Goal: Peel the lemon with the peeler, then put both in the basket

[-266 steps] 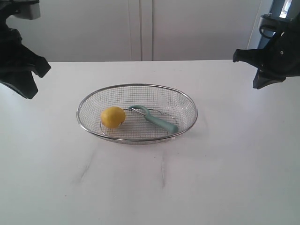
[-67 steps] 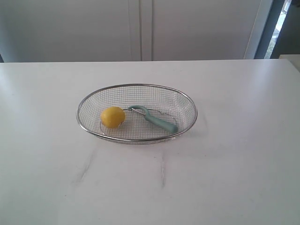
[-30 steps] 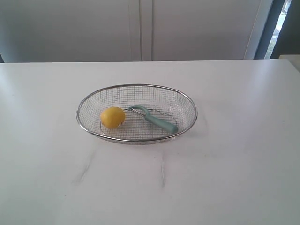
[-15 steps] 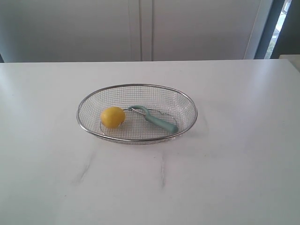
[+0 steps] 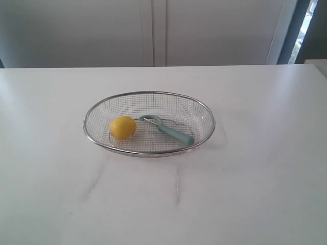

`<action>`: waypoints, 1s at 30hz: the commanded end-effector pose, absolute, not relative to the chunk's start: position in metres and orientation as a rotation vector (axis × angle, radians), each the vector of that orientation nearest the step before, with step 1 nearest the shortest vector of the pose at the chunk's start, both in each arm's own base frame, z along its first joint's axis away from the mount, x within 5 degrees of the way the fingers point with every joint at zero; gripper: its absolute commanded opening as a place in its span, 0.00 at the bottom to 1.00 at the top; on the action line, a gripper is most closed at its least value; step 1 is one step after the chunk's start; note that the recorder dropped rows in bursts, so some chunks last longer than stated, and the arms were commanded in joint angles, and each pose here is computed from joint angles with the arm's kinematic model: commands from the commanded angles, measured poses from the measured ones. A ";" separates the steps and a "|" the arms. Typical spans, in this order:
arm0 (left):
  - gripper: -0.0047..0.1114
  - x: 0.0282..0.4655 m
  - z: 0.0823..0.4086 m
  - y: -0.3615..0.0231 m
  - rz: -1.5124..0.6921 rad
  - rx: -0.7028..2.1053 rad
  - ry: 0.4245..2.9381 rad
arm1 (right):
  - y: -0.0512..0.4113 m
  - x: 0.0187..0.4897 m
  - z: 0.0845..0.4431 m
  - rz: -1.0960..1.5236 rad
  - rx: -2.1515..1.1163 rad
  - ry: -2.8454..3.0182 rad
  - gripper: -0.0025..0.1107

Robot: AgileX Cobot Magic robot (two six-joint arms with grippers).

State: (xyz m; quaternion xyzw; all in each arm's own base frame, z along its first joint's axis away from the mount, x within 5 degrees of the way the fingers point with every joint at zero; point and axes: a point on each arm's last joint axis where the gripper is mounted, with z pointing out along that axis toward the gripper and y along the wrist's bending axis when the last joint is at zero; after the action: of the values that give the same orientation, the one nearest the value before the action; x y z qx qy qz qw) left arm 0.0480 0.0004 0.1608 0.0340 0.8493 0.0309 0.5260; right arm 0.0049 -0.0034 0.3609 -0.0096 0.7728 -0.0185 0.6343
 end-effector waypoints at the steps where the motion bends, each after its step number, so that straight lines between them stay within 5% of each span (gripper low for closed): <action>1: 0.04 0.047 0.156 0.000 0.072 0.079 2.053 | -0.004 -0.001 0.344 -0.062 -0.024 1.751 0.02; 11: 0.04 0.047 0.156 0.000 0.072 0.079 2.053 | -0.005 -0.017 0.318 -0.060 -0.012 1.815 0.02; 30: 0.04 0.047 0.156 0.000 0.072 0.079 2.053 | -0.005 -0.015 0.330 -0.060 -0.018 1.683 0.02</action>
State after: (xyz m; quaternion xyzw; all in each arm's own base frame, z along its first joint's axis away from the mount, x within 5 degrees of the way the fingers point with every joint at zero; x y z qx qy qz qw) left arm 0.0480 0.0004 0.1608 0.0340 0.8493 0.0309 0.5260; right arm -0.0153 -0.0042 0.3282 -0.0086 0.7565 -0.0211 0.6536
